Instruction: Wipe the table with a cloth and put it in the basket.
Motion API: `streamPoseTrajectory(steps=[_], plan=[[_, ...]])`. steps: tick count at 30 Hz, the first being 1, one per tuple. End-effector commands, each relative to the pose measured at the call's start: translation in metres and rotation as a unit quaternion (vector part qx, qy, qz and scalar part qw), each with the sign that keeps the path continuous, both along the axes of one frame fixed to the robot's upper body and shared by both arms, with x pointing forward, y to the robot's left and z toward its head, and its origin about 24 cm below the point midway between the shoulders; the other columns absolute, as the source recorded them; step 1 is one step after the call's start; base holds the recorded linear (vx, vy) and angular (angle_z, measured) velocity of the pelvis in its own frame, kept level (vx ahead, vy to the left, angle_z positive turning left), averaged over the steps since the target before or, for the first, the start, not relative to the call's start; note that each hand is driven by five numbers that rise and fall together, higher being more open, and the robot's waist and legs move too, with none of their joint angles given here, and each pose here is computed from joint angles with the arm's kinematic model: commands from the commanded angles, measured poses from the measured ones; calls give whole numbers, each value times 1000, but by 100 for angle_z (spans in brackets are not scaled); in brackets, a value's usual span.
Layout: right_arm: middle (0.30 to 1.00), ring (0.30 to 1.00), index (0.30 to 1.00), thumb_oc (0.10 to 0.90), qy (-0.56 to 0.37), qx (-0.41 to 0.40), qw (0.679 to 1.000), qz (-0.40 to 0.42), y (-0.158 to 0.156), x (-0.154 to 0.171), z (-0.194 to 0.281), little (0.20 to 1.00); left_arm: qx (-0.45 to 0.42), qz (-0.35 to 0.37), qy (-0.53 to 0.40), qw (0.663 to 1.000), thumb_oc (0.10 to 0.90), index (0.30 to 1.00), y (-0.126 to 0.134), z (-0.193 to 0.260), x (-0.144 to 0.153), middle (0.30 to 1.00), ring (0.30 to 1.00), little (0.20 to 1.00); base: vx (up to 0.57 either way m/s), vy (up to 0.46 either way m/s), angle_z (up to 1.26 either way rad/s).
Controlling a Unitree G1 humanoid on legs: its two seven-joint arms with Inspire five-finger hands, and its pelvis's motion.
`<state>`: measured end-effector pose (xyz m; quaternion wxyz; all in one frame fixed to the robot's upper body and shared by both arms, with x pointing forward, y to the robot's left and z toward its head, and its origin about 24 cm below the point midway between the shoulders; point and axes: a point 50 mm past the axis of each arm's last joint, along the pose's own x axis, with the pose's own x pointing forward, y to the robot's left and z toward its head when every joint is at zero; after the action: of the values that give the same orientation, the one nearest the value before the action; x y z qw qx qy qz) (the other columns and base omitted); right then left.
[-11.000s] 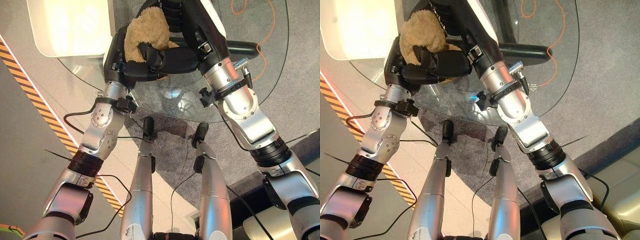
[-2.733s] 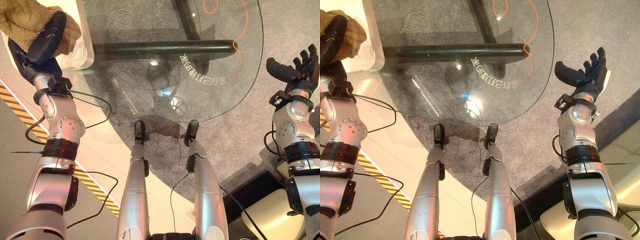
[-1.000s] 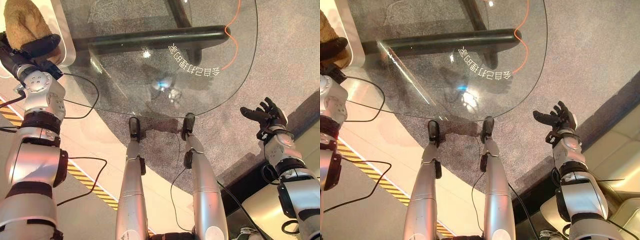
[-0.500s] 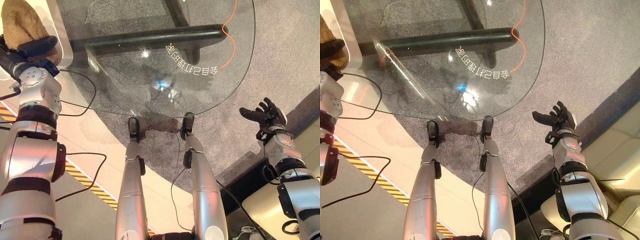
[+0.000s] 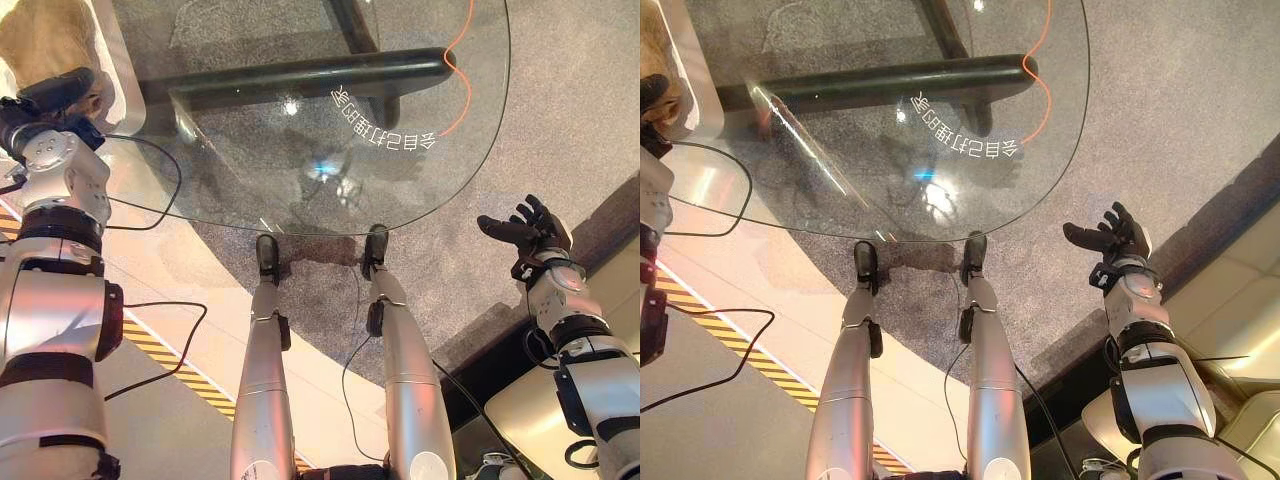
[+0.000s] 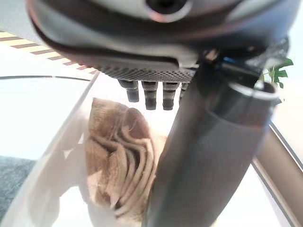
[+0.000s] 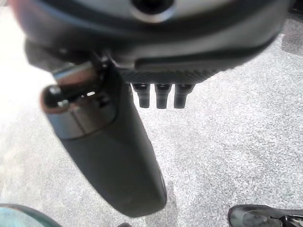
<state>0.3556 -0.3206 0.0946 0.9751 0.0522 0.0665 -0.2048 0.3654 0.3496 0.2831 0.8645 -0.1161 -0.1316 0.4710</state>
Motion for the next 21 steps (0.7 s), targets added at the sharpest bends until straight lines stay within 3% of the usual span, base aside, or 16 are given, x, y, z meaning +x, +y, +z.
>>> streamPoseTrajectory(steps=[1, 14, 21], plan=[[900, 900, 900, 800, 13, -28, 999, -36, -21, -14, -4, 900, -5, 81, -50, 995, 800, 900, 37, 28, -31, 900, 900, 900, 0, 0, 0], [900, 900, 900, 800, 31, -23, 999, -12, -15, -21, -24, 900, 17, 93, -85, 992, 800, 900, 37, 25, -35, 900, 900, 900, -5, -6, 0], [900, 900, 900, 800, 83, -58, 994, 26, -1, -38, -62, 900, 21, 71, -38, 997, 800, 900, 52, -24, -41, 900, 900, 900, -39, -26, -2]])
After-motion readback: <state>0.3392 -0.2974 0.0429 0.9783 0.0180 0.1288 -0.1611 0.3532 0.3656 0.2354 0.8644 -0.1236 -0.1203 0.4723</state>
